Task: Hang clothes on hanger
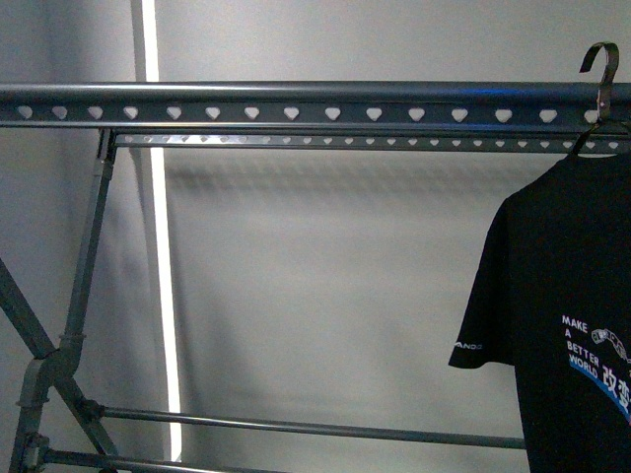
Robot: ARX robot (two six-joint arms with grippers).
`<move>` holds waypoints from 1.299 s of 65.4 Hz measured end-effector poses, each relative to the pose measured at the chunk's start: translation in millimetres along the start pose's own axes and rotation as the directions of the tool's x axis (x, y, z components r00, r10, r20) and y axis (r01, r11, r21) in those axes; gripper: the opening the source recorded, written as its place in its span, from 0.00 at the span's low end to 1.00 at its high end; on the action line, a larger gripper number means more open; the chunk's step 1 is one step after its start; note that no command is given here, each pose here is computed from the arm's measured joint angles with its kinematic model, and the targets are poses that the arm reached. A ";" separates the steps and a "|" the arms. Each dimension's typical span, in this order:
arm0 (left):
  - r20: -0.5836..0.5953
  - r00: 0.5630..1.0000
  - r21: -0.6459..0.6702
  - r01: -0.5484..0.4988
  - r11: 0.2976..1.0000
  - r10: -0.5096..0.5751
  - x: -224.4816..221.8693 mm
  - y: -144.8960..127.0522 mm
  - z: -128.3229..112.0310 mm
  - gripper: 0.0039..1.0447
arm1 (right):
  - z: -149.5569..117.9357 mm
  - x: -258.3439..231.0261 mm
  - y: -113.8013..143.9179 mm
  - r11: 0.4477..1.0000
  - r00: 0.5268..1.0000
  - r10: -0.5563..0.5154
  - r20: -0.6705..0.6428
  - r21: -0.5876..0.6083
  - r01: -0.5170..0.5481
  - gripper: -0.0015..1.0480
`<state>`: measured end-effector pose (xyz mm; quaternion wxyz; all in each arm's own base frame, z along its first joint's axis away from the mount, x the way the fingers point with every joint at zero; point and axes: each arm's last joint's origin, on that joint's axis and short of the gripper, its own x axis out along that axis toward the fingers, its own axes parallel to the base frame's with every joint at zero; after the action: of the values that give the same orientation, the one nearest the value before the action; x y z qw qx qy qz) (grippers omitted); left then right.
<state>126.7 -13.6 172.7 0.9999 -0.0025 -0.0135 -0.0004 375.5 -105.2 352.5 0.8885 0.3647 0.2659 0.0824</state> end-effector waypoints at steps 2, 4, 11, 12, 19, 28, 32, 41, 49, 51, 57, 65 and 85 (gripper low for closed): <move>0.000 1.000 0.000 0.000 1.000 0.000 0.0 0.0 0.0 0.50 | -0.5 0.9 0.4 1.000 1.000 -0.005 0.001 0.000 0.005 0.04; 0.000 1.000 0.000 0.000 1.000 0.000 0.0 0.0 0.0 0.53 | -1.0 2.0 0.6 1.000 1.000 -0.007 0.000 0.001 0.007 0.04; 0.000 1.000 0.000 0.000 1.000 0.000 0.0 0.0 0.0 0.70 | -4.9 7.7 1.2 1.000 1.000 -0.023 -0.002 -0.003 0.023 0.04; 0.000 1.000 0.000 0.000 1.000 0.000 0.0 0.0 0.0 0.74 | -6.6 9.4 0.6 1.000 1.000 -0.023 -0.004 -0.004 0.023 0.04; 0.000 1.000 0.000 0.000 1.000 0.000 0.0 0.0 0.0 0.89 | -16.4 17.1 -4.2 1.000 0.999 -0.031 -0.016 -0.004 0.031 0.04; 0.000 1.000 0.001 0.000 1.000 0.000 0.0 0.0 0.0 0.94 | -32.0 27.4 -15.0 0.999 0.998 -0.050 -0.043 0.007 0.050 0.04; 0.000 1.000 0.001 0.000 1.000 0.000 0.0 0.0 0.0 0.94 | -38.7 29.4 -18.7 0.999 0.997 -0.052 -0.052 0.009 0.053 0.04; 0.000 1.000 0.001 0.000 1.000 0.000 0.0 0.0 0.0 0.94 | -43.4 26.6 -18.4 0.998 0.999 -0.050 -0.016 -0.032 0.050 0.08; 0.000 1.000 0.001 0.000 1.000 0.000 0.0 0.0 0.0 0.94 | -46.8 20.9 -18.7 0.987 0.992 -0.093 0.082 -0.124 0.103 0.27; 0.000 1.000 0.001 0.000 1.000 0.000 0.0 0.0 0.0 0.94 | -48.0 17.4 -17.5 0.982 0.989 -0.093 0.117 -0.153 0.110 0.32; 0.000 1.000 0.001 0.000 1.000 0.000 0.0 0.0 0.0 0.94 | -48.8 -0.1 -8.9 0.965 0.969 -0.088 0.231 -0.223 0.140 0.45; 0.000 1.000 0.001 0.000 1.000 0.000 0.0 0.0 0.0 0.94 | -52.7 -48.7 17.0 0.930 0.910 -0.018 0.413 -0.328 0.167 0.65; 0.000 1.000 0.001 0.000 1.000 0.000 0.0 0.0 0.0 0.94 | -191.7 -163.8 34.7 0.724 0.693 0.222 0.686 -0.592 0.354 0.81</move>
<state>126.7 -13.5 172.7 0.9999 -0.0022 -0.0135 -0.0002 136.7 -20.1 330.5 0.9903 0.0011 -0.1384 -0.0093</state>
